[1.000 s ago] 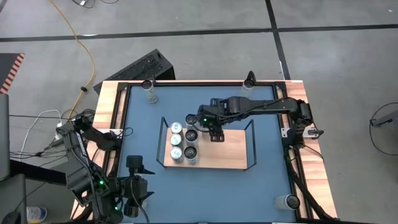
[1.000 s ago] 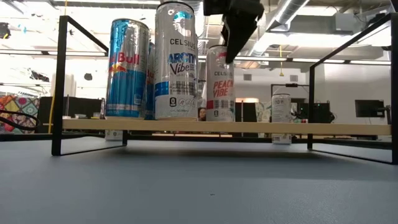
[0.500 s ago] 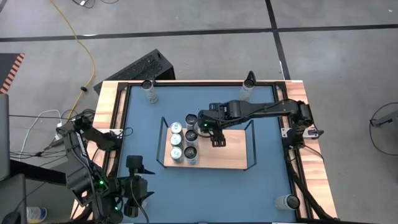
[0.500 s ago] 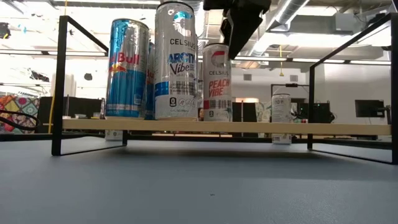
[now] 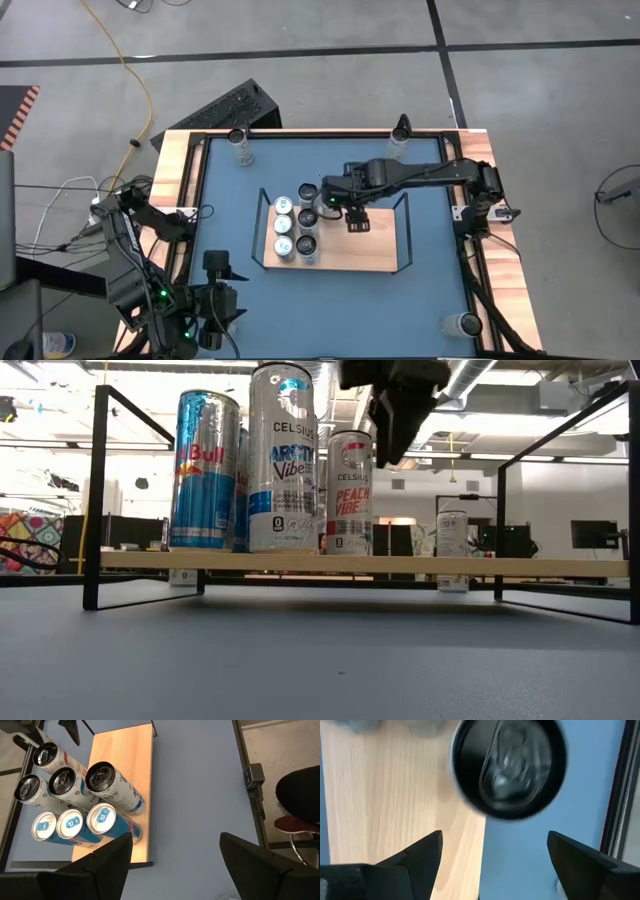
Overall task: Place canned beverage on shelf
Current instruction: Put the right pink soda can on the shelf aligned with the other pink soda can
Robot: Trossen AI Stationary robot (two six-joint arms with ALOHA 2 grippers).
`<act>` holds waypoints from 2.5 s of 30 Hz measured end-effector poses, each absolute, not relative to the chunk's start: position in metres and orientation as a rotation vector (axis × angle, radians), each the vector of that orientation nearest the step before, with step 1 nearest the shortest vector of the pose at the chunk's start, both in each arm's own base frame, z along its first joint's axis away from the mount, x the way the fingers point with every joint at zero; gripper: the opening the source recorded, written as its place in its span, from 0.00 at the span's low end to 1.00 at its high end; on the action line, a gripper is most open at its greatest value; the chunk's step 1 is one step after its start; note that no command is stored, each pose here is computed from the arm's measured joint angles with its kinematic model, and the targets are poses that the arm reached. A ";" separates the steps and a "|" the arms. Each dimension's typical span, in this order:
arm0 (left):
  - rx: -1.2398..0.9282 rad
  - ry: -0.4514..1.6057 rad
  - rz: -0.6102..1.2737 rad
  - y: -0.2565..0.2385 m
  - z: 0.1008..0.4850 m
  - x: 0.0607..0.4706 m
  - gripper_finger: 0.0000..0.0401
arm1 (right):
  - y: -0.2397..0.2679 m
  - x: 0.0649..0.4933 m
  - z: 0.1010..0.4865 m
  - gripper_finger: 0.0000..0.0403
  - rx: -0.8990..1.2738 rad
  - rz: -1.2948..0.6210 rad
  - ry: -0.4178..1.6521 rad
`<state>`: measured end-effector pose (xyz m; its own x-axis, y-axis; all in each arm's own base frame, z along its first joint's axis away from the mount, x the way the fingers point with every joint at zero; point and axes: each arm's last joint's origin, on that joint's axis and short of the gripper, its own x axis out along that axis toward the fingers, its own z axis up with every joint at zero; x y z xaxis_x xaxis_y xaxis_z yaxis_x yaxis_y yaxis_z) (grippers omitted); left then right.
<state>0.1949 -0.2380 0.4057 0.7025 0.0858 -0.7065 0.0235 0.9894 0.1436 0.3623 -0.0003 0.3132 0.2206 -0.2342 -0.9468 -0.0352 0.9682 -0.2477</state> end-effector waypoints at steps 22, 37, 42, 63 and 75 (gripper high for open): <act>-0.322 1.090 0.160 -0.281 0.360 0.200 0.71 | 0.045 0.315 0.358 0.85 -0.124 -0.188 1.371; -0.441 1.083 0.338 -0.281 0.356 0.188 0.71 | 0.053 0.317 0.359 0.85 -0.113 -0.183 1.339; -0.442 1.185 0.369 -0.295 0.336 0.194 0.71 | 0.060 0.316 0.359 0.85 -0.127 -0.163 1.331; -0.492 1.366 0.488 -0.301 0.318 0.192 0.71 | 0.096 0.310 0.359 0.85 -0.153 -0.094 1.292; -0.437 1.383 0.443 -0.302 0.318 0.192 0.71 | 0.091 0.319 0.361 0.85 -0.117 -0.104 1.228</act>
<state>0.1917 -0.3016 0.3184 0.1327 0.0426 -0.9902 -0.5401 0.8408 -0.0362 0.3186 0.0905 0.3606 0.3329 -0.1423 -0.9322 0.0160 0.9893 -0.1453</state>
